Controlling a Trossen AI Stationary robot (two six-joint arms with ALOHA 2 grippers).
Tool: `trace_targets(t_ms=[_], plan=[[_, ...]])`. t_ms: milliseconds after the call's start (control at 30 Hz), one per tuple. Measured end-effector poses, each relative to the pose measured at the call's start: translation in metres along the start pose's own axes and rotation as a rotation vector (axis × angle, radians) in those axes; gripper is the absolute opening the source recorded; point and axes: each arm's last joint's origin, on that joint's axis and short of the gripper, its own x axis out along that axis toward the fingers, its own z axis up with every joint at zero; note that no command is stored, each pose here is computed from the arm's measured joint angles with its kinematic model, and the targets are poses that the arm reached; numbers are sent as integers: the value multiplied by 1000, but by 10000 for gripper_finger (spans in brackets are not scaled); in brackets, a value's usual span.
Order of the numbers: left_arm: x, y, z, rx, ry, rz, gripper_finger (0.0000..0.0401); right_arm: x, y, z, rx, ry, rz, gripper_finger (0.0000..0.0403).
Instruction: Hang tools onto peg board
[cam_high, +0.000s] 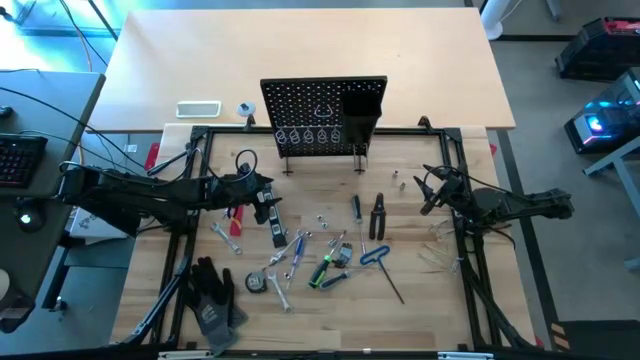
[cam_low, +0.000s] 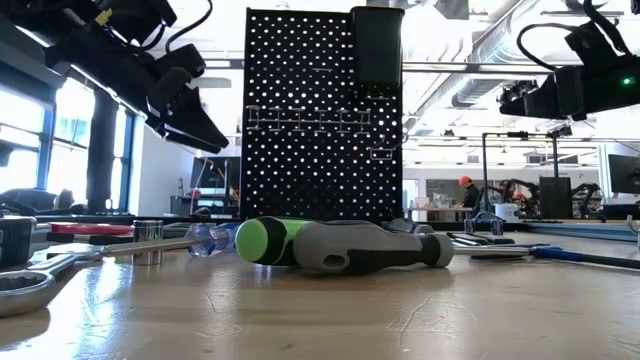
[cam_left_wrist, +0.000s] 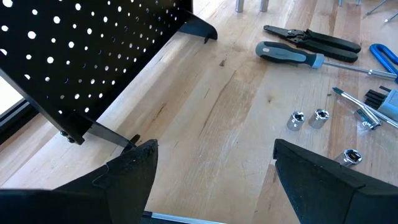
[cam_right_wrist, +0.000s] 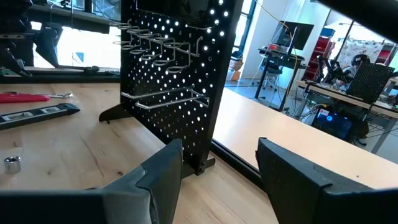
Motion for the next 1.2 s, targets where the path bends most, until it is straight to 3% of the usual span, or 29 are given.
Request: trace_targets(t_ms=[300,500,633,1200], plan=[[0,0,0,1,-5,-1,310,0,0,0,0,0,0,200],[-1,-2,12,77,-123,-10,310,0,0,0,0,0,0,200],[-2,-2,19,60,-195,-17,310,0,0,0,0,0,0,200],[-45,7,86,-148,-995,8,310,0,0,0,0,0,0,200]])
